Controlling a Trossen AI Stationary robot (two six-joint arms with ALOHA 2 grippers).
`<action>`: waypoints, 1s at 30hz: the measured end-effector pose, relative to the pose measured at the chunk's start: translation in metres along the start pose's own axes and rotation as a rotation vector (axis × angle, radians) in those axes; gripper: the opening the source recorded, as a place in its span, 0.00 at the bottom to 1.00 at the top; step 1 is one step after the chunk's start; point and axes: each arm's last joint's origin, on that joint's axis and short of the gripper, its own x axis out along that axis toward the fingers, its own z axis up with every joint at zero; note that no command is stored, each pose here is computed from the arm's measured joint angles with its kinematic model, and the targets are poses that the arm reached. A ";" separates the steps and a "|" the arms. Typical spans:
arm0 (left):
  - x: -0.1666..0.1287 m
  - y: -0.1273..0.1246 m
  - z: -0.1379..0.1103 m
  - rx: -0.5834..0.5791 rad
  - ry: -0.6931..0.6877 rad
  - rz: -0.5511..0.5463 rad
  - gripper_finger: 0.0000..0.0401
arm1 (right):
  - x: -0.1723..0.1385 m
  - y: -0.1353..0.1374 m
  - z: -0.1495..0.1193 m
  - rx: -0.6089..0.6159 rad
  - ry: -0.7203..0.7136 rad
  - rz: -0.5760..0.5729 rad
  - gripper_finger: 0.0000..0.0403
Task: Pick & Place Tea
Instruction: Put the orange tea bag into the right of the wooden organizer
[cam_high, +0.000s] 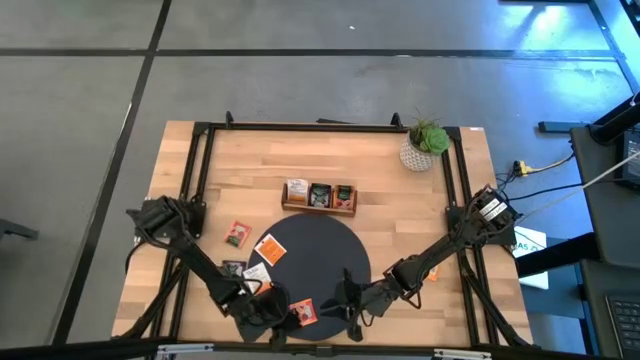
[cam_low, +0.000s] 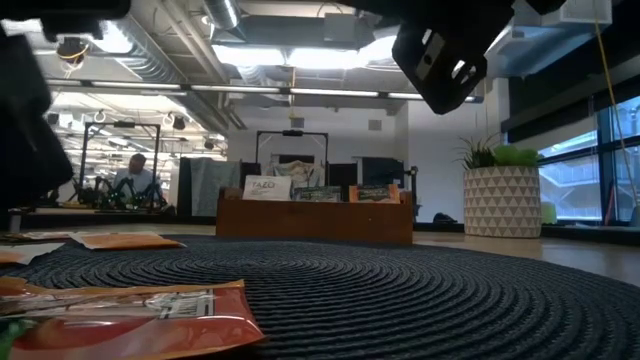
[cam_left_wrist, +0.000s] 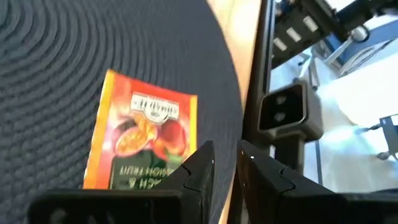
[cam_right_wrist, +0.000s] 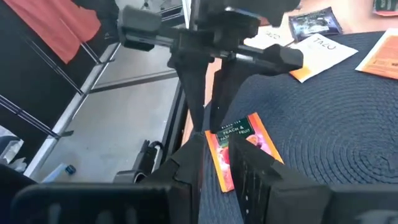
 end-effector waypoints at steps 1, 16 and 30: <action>0.001 0.001 -0.001 -0.002 0.012 0.002 0.16 | 0.000 0.000 0.000 0.001 -0.003 0.002 0.19; 0.002 0.014 -0.006 -0.020 0.139 0.100 0.16 | 0.002 -0.008 0.003 0.345 0.001 -0.026 0.19; 0.003 0.020 -0.003 -0.064 0.143 0.162 0.16 | 0.004 -0.019 0.002 0.482 0.044 -0.063 0.19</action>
